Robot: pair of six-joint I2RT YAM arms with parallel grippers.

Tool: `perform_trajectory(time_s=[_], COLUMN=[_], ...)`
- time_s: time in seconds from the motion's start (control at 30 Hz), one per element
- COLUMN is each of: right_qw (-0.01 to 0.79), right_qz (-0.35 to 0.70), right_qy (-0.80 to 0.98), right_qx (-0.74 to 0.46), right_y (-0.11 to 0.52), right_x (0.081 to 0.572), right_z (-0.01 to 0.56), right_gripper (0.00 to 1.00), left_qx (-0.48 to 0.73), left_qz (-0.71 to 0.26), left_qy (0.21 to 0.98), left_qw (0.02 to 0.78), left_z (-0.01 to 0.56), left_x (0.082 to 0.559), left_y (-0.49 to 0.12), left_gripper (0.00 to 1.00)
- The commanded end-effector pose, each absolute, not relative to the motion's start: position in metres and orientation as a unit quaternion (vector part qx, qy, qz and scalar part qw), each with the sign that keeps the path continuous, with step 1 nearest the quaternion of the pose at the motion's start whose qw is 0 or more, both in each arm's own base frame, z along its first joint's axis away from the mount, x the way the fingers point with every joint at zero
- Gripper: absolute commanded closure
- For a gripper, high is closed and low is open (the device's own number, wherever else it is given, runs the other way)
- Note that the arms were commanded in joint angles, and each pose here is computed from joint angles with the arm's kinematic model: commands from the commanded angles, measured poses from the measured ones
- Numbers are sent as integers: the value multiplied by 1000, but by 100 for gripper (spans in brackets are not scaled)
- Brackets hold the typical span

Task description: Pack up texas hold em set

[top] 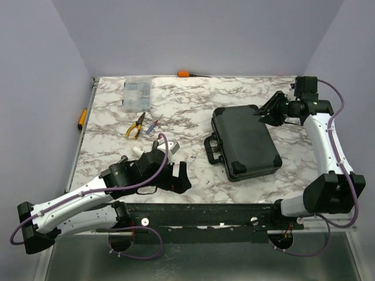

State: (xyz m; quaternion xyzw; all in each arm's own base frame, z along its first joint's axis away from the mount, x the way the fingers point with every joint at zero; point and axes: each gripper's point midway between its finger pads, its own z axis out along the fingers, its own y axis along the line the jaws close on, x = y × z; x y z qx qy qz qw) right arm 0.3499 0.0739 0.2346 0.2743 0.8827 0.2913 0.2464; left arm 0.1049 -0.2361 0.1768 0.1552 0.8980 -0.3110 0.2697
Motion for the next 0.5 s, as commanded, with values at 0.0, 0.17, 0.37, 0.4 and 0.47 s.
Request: perform_trajectory(time_s=[0.0,0.17,0.37,0.4,0.47], right_qw=[245,249,248,250,252], right_qz=[335,352,392,396,401], right_qy=[878,877,867,865,864], right_qx=[237,212,181,178,172], right_y=[101,115,139,142,146], right_x=[331,308,287,285,281], right_z=[246,252,261,262,260], right_gripper=[55,53,53,54,55], left_qx=[96,65,36,34,33], left_qz=[-310,-324,-318,-316,-319], left_qy=[905,903,919,921,924], left_qw=[275,276,232,224,207], left_z=[165,150,123,120,116], left_x=[108,105,101,100,99], left_y=[-225,-218,-215,-215,-219], left_gripper=[2,2,2,2,2])
